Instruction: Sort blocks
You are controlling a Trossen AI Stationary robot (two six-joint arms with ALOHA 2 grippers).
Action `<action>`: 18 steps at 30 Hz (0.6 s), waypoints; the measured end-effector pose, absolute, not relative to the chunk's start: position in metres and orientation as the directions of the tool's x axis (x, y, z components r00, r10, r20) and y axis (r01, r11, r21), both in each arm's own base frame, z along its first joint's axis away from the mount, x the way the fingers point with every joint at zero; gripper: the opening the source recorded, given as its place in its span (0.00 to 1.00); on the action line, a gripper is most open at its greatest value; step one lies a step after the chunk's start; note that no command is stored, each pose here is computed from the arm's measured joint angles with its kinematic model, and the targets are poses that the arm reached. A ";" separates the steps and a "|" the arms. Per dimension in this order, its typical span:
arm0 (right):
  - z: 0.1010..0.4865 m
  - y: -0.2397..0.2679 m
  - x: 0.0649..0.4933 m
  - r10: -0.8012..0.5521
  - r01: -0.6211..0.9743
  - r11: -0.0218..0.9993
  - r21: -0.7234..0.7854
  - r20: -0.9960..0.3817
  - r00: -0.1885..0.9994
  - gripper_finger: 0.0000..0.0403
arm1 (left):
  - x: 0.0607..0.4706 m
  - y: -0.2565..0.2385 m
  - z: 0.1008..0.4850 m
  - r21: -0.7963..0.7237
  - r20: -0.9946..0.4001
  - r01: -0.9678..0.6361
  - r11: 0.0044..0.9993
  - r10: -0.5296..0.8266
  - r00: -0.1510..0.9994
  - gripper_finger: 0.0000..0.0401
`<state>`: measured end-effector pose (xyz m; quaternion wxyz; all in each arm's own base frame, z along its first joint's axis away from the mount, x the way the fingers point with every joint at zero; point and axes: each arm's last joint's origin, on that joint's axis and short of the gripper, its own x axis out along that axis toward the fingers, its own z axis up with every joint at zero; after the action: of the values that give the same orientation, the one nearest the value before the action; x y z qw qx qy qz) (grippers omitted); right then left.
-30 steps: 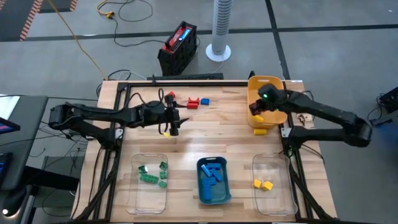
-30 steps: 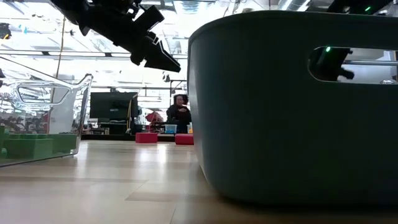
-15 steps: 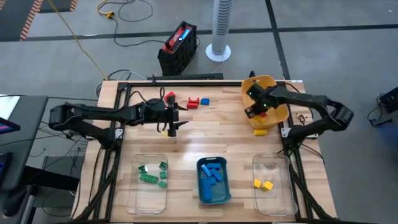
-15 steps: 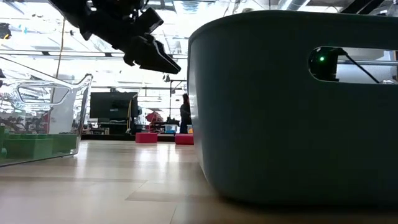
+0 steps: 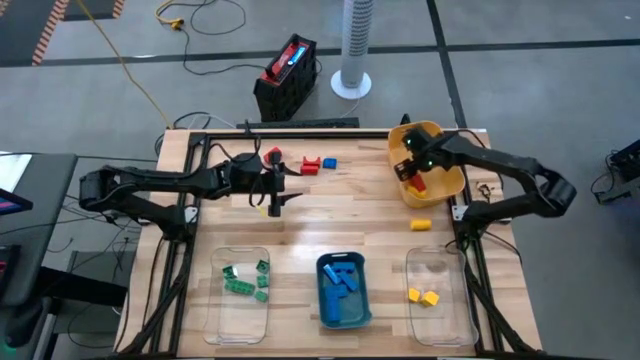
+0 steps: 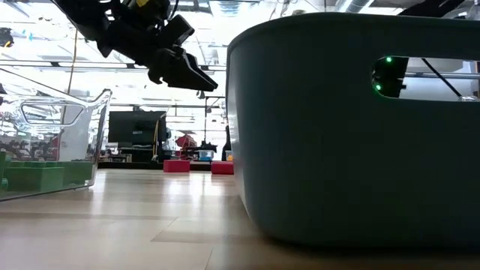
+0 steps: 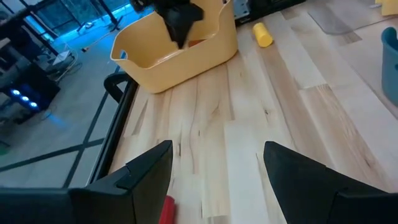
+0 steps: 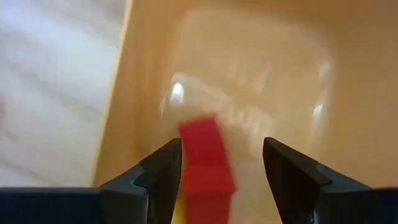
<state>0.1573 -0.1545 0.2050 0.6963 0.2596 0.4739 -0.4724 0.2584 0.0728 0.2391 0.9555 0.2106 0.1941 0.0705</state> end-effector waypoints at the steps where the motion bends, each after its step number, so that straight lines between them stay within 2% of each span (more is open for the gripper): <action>1: 0.210 -0.157 0.157 -0.439 0.905 0.413 -0.100 -0.893 0.102 0.58 | 0.258 0.073 0.239 0.432 -0.341 -0.053 0.900 0.217 0.915 0.61; 4: 0.219 -0.168 0.155 -0.480 0.911 0.389 -0.135 -0.874 0.075 0.57 | 0.258 0.073 0.239 0.438 -0.342 -0.050 0.898 0.218 0.914 0.61; 11: 0.215 -0.198 0.136 -0.456 0.935 0.287 -0.207 -0.888 -0.056 0.56 | 0.258 0.073 0.238 0.432 -0.353 -0.046 0.901 0.216 0.910 0.61; 18: 0.219 -0.213 0.145 -0.513 0.950 0.249 -0.189 -0.857 -0.036 0.55 | 0.258 0.073 0.238 0.438 -0.353 -0.044 0.898 0.216 0.910 0.61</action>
<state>0.1449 -0.2125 0.2194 0.6503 0.2432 0.4488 -0.5626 0.2580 0.0726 0.2380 0.9533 0.2154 0.2003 0.0681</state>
